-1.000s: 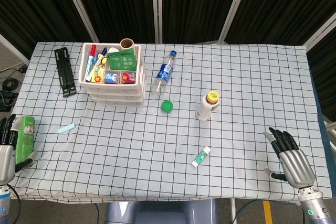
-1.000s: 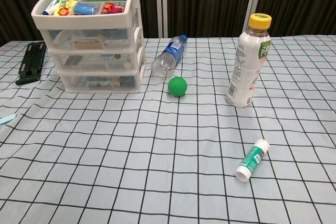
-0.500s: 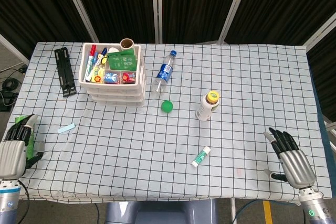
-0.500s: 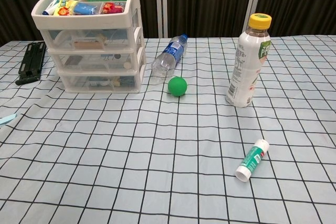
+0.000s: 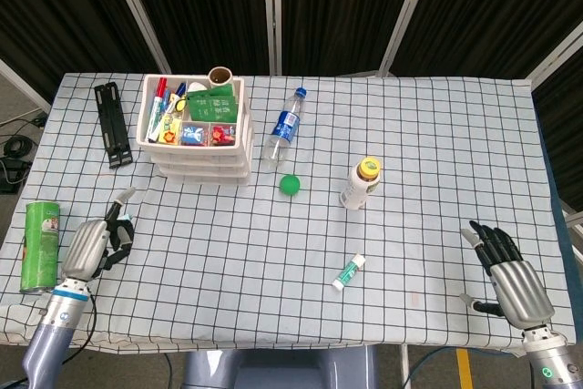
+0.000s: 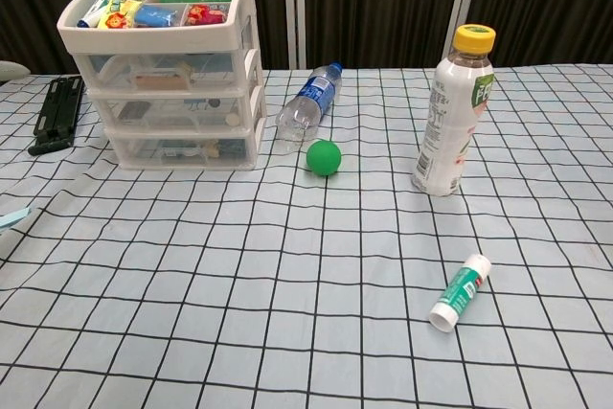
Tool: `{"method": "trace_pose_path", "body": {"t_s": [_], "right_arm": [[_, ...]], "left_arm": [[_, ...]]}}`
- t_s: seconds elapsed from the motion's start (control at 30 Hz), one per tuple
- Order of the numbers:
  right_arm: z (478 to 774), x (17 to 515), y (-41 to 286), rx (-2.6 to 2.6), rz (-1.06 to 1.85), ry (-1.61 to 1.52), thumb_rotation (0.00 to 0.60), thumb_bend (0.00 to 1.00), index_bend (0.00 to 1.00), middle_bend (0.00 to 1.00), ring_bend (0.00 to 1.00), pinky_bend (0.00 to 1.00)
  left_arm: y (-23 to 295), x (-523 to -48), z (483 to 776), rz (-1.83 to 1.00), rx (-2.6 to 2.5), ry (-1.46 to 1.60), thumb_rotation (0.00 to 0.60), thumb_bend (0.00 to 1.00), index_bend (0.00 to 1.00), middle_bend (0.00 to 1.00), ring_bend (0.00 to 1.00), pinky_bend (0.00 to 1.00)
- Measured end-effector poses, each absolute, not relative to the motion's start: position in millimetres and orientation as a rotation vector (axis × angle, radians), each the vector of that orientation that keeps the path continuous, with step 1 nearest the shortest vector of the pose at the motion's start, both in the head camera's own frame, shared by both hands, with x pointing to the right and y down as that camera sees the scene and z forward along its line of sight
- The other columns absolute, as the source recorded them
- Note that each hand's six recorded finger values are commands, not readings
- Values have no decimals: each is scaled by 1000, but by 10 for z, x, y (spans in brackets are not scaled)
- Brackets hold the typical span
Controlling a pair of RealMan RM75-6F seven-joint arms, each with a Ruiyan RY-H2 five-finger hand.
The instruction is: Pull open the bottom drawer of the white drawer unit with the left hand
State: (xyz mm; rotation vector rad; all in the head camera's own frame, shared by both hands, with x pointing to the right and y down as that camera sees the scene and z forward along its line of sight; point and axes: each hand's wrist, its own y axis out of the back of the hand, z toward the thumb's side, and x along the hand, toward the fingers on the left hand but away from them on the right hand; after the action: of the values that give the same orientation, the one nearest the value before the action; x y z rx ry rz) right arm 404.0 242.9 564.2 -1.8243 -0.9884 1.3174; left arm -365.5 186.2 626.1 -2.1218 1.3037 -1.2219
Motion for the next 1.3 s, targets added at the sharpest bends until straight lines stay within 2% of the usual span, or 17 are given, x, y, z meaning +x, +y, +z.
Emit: {"method": "trace_pose_path", "body": {"t_s": [0.27,1.3], "right_arm": [[5588,4072,2403,-1835,1305,-1017,600,17,0,0,0,0],[5507,4192,2316,-1882,1290,-1093,600,17,0,0,0,0]], "left_arm": [[1755,-3429,6569,-1316,-2315,1303,600,752,0,715,761,658],[1314,-2772,7191,-1504,-2340,1264,600,764,0,717,763,663]]}}
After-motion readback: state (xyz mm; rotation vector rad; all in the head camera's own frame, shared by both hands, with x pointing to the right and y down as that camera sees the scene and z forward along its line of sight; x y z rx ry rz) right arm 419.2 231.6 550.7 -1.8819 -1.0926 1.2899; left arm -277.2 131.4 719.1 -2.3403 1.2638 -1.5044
